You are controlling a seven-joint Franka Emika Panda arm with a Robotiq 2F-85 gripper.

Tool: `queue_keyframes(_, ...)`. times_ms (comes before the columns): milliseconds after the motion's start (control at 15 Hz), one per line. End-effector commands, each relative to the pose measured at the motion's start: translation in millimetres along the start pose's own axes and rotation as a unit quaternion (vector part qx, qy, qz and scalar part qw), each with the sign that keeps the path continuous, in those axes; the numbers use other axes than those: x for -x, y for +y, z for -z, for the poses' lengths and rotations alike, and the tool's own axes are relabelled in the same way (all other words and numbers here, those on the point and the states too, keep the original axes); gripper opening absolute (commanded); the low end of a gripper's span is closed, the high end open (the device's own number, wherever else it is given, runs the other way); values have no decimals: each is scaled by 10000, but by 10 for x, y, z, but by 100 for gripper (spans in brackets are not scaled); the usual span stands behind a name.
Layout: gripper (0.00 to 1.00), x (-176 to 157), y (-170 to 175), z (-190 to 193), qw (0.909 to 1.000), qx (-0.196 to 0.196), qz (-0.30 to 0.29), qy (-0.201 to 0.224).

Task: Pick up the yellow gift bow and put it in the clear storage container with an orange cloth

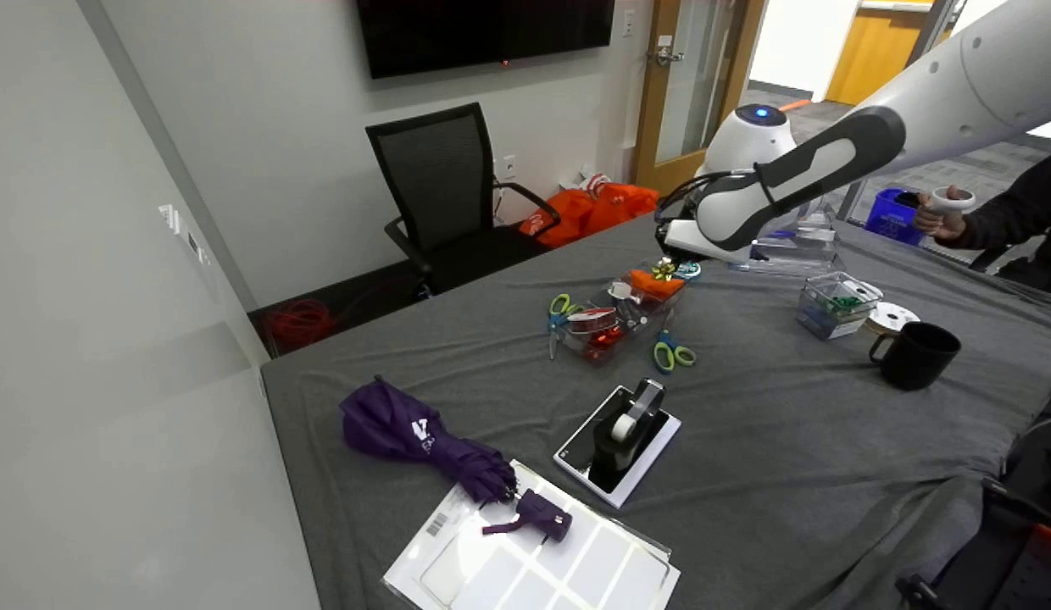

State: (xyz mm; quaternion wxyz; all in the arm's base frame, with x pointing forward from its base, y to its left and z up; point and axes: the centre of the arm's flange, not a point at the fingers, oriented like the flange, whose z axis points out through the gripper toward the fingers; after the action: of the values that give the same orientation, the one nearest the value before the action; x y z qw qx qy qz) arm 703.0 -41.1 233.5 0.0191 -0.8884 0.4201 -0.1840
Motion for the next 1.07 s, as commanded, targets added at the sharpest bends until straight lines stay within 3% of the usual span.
queue_keyframes(0,1,-17,-173,-335,9995,248,-172,58)
queue_keyframes(800,1,444,-190,-504,9994,25,234,-264)
queue_keyframes(867,27,453,-190,-503,9992,41,280,-266)
queue_keyframes(1000,33,437,-166,-473,9989,71,359,-283)
